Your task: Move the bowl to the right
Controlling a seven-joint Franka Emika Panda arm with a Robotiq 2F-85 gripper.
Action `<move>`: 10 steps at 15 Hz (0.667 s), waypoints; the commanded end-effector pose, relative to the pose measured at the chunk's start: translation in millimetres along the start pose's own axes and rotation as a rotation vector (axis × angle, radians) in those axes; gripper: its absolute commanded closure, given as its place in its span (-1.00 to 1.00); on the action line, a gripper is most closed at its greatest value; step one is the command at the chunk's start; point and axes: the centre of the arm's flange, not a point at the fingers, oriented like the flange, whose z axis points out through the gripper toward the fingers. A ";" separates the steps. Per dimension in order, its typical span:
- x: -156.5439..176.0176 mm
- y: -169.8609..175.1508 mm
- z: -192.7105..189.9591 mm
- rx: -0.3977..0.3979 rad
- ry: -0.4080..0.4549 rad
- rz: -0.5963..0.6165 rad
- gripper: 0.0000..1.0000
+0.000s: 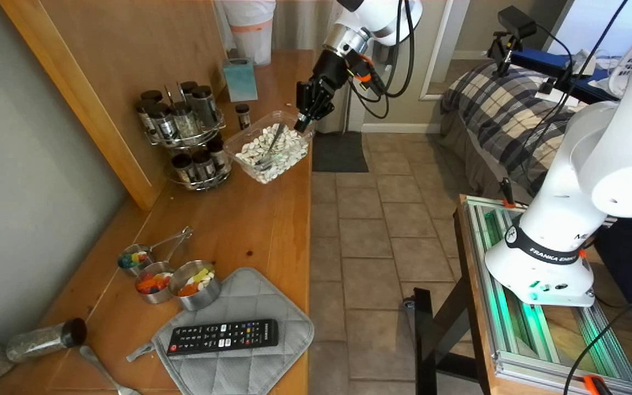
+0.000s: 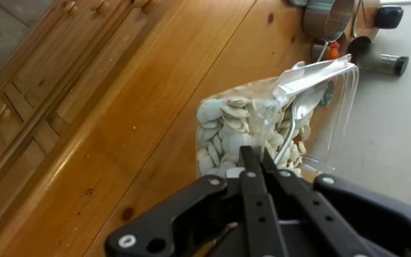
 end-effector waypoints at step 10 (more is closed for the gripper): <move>-44.5 48.8 -81.9 0.058 0.207 0.215 0.98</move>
